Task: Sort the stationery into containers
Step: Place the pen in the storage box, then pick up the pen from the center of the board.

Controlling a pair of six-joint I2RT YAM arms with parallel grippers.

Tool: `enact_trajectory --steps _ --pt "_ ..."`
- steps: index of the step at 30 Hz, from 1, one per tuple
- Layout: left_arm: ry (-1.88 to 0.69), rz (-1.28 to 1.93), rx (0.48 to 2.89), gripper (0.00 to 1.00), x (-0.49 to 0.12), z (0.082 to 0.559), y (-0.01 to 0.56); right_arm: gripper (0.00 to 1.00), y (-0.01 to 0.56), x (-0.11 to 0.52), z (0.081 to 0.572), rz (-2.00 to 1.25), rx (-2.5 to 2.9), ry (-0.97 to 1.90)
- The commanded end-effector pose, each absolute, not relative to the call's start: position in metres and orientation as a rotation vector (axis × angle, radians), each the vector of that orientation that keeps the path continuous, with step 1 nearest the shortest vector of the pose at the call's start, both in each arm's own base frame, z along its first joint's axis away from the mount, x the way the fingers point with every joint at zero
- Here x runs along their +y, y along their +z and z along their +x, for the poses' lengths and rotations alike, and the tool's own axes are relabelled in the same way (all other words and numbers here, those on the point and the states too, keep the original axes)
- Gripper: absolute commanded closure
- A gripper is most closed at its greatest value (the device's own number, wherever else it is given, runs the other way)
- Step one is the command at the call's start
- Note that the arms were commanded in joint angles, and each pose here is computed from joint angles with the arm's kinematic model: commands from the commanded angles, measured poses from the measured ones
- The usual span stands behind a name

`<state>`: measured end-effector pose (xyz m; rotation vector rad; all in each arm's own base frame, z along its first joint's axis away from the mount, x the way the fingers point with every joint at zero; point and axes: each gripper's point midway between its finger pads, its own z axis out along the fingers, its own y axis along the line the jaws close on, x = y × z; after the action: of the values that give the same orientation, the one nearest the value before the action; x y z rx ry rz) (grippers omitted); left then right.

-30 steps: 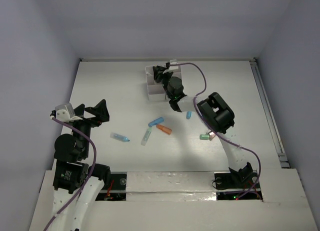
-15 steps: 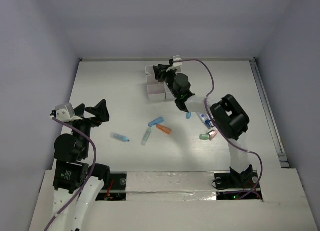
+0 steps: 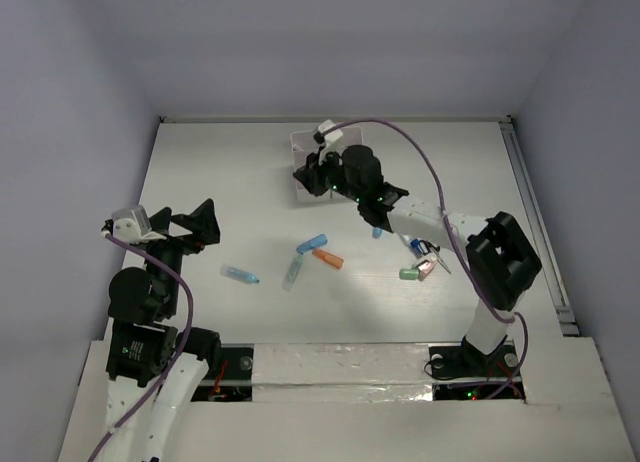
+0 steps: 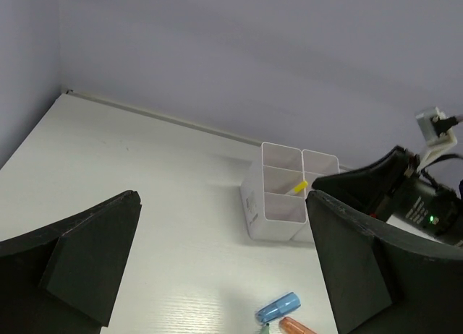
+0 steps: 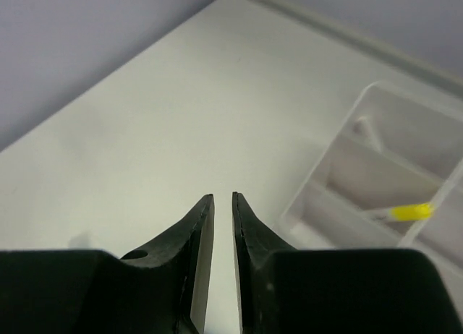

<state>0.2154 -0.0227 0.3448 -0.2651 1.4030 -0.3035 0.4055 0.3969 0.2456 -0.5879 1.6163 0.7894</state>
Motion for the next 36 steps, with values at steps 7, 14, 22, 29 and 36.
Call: enact_trajectory --steps 7,14,22,29,36 --pt "-0.303 -0.295 1.370 0.01 -0.019 0.219 0.356 0.52 0.167 0.477 0.254 -1.105 1.727 1.037" --pt "-0.298 -0.308 1.366 0.01 -0.016 0.216 0.356 0.27 0.120 0.518 0.215 -1.339 1.741 1.022" --pt "-0.302 -0.312 1.361 0.01 -0.016 0.215 0.358 0.25 0.063 0.530 0.228 -1.384 1.841 0.871" --pt "-0.304 -0.305 1.362 0.01 -0.017 0.215 0.357 0.27 0.048 0.542 0.230 -1.404 1.841 0.864" --pt "-0.308 -0.322 1.360 0.01 -0.016 0.213 0.358 0.36 0.016 0.540 0.216 -1.477 1.879 0.751"
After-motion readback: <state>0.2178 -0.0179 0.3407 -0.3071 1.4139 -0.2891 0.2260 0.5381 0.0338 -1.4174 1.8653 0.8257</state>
